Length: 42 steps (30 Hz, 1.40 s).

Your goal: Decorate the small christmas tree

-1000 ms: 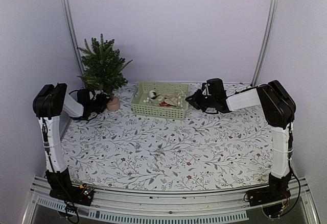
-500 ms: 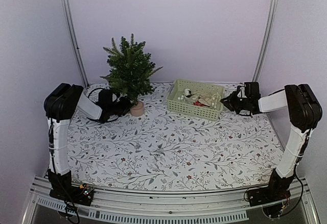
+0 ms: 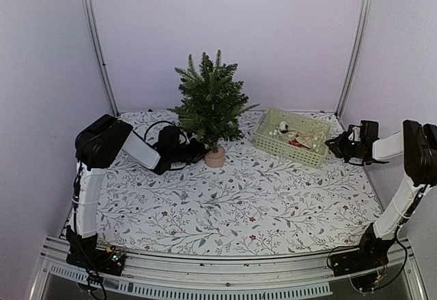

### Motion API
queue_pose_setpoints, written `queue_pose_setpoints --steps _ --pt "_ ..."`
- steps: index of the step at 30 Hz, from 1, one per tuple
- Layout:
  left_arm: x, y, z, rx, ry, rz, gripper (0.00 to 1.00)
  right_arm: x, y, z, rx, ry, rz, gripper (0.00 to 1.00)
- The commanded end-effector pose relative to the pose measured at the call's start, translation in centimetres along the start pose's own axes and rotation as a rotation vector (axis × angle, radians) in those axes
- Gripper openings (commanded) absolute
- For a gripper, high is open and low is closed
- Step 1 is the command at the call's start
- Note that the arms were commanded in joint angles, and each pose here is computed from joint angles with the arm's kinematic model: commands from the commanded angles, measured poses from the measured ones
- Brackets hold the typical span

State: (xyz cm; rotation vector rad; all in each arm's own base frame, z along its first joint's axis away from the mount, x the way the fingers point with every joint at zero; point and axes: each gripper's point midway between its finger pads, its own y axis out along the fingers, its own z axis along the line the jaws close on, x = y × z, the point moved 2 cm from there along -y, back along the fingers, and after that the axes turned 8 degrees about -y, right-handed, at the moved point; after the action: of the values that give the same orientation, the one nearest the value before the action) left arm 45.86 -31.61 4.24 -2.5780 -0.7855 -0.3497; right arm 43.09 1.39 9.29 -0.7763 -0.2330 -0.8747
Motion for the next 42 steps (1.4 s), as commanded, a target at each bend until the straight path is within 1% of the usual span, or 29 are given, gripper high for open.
queue_pose_setpoints --steps 1,8,12,16,20,23,26,27,28,30,31,32,34,35,36,38,42 --pt "-3.1 1.4 0.9 0.015 -0.031 0.062 0.54 -0.2 -3.3 -4.1 -0.096 0.012 -0.037 0.00" --pt "-5.4 3.1 -0.6 -0.018 -0.026 0.112 0.54 1.3 -8.0 -8.2 -0.184 0.095 -0.157 0.00" --pt "-6.1 3.9 -1.0 -0.021 -0.019 0.129 0.54 1.7 -10.0 -9.4 -0.263 0.138 -0.243 0.00" --pt "-6.5 4.3 -1.1 -0.022 -0.022 0.137 0.54 1.0 -11.3 -9.9 -0.299 0.206 -0.324 0.00" --pt "-6.9 4.5 -1.0 -0.022 -0.027 0.141 0.55 0.4 -12.1 -9.9 -0.266 0.309 -0.405 0.00" --pt "-7.1 4.6 -1.0 -0.022 -0.033 0.142 0.55 0.2 -11.9 -9.6 -0.236 0.369 -0.422 0.00" --pt "-7.0 4.5 -1.0 -0.022 -0.040 0.137 0.56 0.3 -11.2 -8.8 -0.214 0.365 -0.416 0.00" --pt "-6.9 4.4 -1.0 -0.020 -0.041 0.133 0.58 0.4 -11.1 -8.3 -0.201 0.361 -0.414 0.02" --pt "-6.8 4.3 -1.0 -0.018 -0.043 0.128 0.60 0.5 -11.0 -8.1 -0.193 0.358 -0.410 0.09" --pt "-6.4 3.9 -1.0 -0.015 -0.048 0.119 0.64 0.4 -10.9 -7.9 -0.189 0.361 -0.395 0.30" --pt "-6.2 3.7 -0.9 -0.015 -0.050 0.115 0.66 0.2 -11.0 -7.9 -0.196 0.365 -0.389 0.51" --pt "-6.0 3.5 -0.9 -0.018 -0.052 0.110 0.68 0.1 -11.1 -8.0 -0.211 0.372 -0.383 0.67" --pt "-5.7 3.1 -0.7 -0.012 -0.057 0.101 0.70 -0.3 -11.6 -8.2 -0.239 0.383 -0.385 0.80" --pt "-5.5 2.9 -0.7 -0.010 -0.057 0.095 0.71 -0.4 -11.9 -8.3 -0.255 0.387 -0.390 0.83" --pt "-5.3 2.8 -0.7 -0.009 -0.058 0.091 0.75 -0.3 -12.3 -8.1 -0.260 0.380 -0.405 0.84" --pt "-5.1 2.3 -0.6 -0.004 -0.060 0.082 0.79 0.1 -13.3 -7.7 -0.282 0.342 -0.431 0.84" --pt "-4.3 1.2 -0.1 0.018 -0.070 0.054 0.84 1.8 -14.6 -6.5 -0.334 0.186 -0.445 0.84"
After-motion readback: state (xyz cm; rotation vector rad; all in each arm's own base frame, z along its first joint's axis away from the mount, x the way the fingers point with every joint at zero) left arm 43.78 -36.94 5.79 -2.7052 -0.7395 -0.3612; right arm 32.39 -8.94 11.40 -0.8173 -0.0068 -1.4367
